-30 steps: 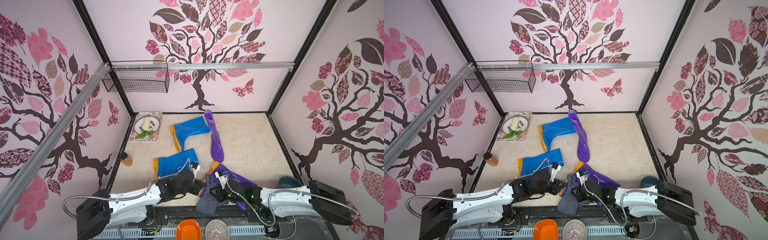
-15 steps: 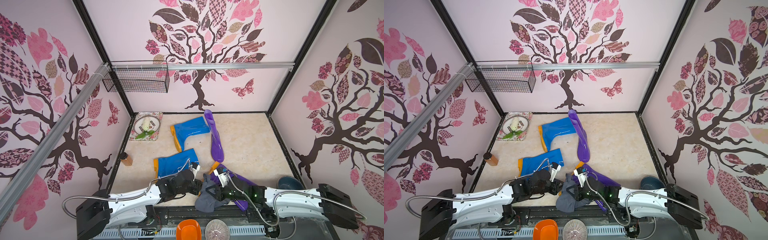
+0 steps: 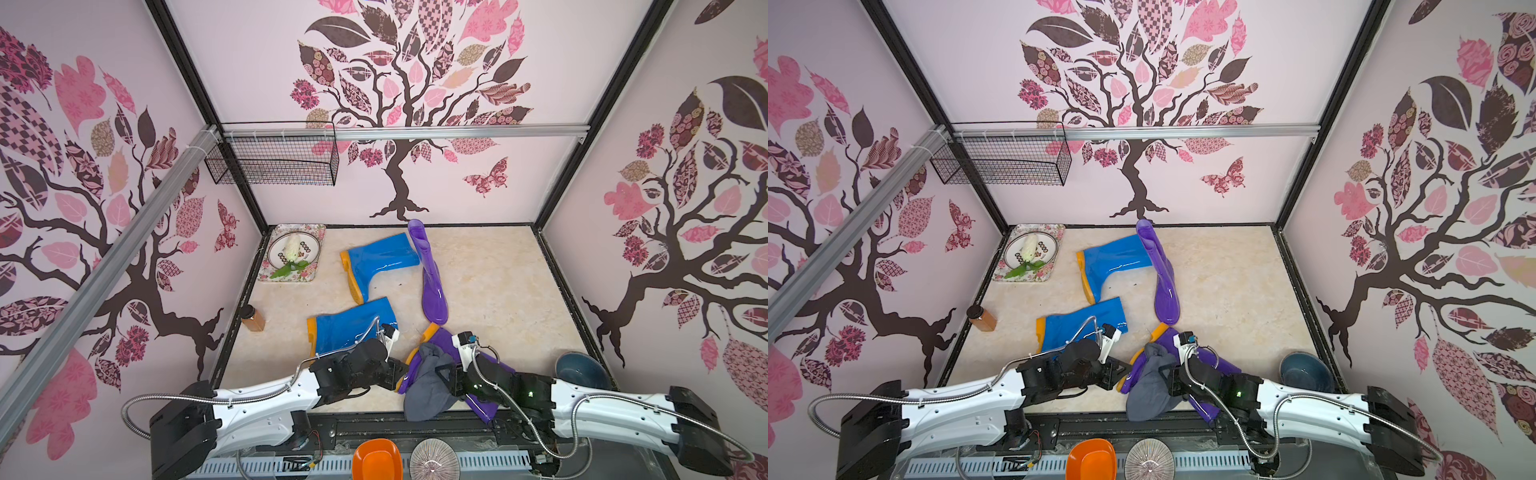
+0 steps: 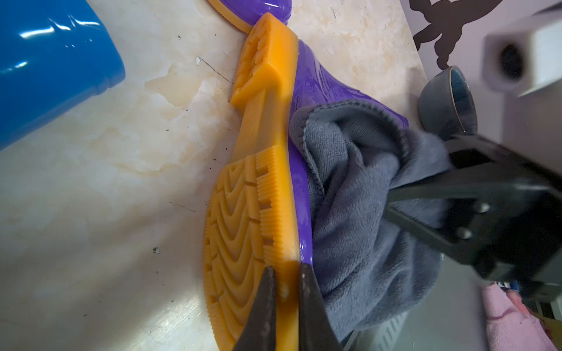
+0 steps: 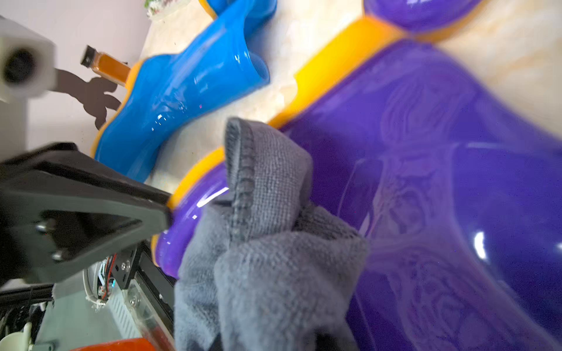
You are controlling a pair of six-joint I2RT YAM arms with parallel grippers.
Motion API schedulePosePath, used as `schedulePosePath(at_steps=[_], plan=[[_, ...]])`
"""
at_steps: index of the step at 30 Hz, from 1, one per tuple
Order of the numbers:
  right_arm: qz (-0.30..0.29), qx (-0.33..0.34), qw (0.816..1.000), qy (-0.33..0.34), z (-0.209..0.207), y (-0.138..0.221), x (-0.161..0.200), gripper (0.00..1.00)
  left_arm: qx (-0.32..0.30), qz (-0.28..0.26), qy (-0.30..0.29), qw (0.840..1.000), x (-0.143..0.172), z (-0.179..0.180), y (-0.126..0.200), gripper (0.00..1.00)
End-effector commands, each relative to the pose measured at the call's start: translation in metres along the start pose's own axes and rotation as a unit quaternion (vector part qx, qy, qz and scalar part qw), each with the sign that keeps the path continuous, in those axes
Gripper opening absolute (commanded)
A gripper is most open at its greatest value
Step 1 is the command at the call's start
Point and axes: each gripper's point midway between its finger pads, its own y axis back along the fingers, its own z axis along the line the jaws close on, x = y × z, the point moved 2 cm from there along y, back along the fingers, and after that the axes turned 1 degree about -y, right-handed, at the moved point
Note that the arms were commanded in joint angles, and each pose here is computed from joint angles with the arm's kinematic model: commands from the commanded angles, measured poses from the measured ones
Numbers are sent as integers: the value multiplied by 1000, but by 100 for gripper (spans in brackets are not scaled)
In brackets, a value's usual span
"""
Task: Wipe the rubber boots with a cloth
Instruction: Wipe the dirt off the rubber boot.
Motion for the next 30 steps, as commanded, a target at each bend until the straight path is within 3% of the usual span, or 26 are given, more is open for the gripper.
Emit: schedulePosePath(at_steps=[1,4,7,10,16,20,23,25,27,30], plan=[[-51,46,997,33,8,25,-49,0,-25,26,-16,999,9,8,0,23],[-45,65,996,44,4,15,-72,0,-21,35,-34,999,8,4,-1,40],[-27,40,997,53,9,-9,-81,0,-18,43,-40,998,7,1,-3,47],[-11,60,997,39,-6,-37,-90,0,-17,46,-38,998,6,-1,-6,48],[2,133,990,-35,-72,-56,-80,0,-29,68,-39,997,18,6,-15,34],[-4,198,978,-68,-119,-38,-68,0,-45,74,-39,995,27,17,-14,22],[15,222,963,-151,-161,-20,-59,0,-56,79,-37,995,35,26,-13,17],[13,214,959,-187,-170,-10,-60,0,-60,83,-34,994,39,31,-13,16],[-3,190,967,-173,-158,-7,-73,0,-60,84,-34,994,42,32,-12,14],[-9,80,986,-149,-112,-15,-92,0,-61,82,-38,994,42,34,-11,14]])
